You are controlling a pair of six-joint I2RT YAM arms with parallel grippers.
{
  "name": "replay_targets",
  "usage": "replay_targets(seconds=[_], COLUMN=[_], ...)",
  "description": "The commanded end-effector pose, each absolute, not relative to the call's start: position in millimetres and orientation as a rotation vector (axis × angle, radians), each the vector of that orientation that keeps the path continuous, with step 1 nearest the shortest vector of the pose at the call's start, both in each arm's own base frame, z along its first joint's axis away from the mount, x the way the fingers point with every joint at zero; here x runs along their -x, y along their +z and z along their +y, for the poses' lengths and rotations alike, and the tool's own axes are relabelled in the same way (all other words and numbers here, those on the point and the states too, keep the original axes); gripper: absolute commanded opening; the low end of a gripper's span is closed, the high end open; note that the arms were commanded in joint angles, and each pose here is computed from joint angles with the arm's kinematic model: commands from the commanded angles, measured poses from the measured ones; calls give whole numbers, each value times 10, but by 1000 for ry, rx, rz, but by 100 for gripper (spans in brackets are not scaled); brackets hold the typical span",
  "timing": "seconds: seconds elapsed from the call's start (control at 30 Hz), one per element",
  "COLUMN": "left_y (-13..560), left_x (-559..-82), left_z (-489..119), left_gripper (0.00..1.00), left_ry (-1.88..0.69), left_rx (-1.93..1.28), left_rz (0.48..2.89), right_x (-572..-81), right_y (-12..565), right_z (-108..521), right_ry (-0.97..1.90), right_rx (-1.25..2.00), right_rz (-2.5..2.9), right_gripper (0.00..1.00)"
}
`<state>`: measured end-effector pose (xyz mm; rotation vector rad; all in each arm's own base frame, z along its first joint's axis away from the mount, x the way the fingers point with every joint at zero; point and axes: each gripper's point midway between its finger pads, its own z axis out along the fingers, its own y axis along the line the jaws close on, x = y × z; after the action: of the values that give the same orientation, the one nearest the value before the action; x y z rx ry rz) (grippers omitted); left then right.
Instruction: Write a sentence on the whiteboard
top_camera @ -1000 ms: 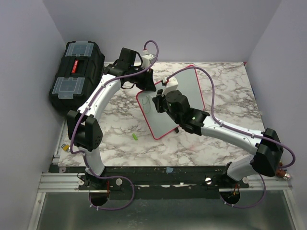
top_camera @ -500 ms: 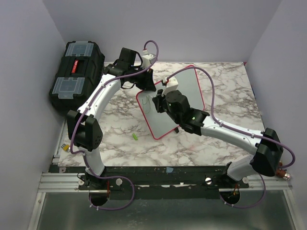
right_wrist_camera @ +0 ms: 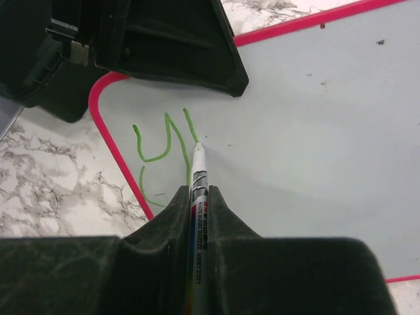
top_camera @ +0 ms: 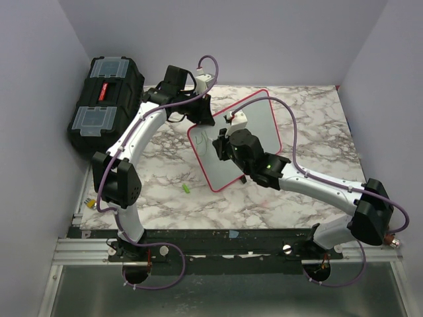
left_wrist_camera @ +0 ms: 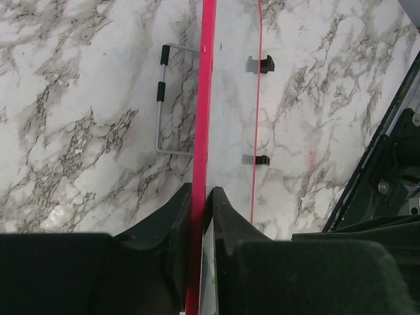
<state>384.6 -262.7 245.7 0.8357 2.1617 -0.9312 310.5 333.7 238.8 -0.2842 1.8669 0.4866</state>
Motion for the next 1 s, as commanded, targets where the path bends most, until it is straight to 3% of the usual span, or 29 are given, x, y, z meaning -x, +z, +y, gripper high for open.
replay_targets(seconds=[0.0,0.97], left_y=[2660,2604], left_x=[-3973,-3902], left_z=[-2609,-2637], left_gripper=[0,0], left_ry=[-863,-875], left_rx=[-810,-814], left_rz=[2107,2110], right_x=[-3032,-3241], right_y=[2145,2444], right_z=[3233,3181], right_ry=[440,344], right_rx=[311,263], right_rz=[1934,1854], right_gripper=[1,1])
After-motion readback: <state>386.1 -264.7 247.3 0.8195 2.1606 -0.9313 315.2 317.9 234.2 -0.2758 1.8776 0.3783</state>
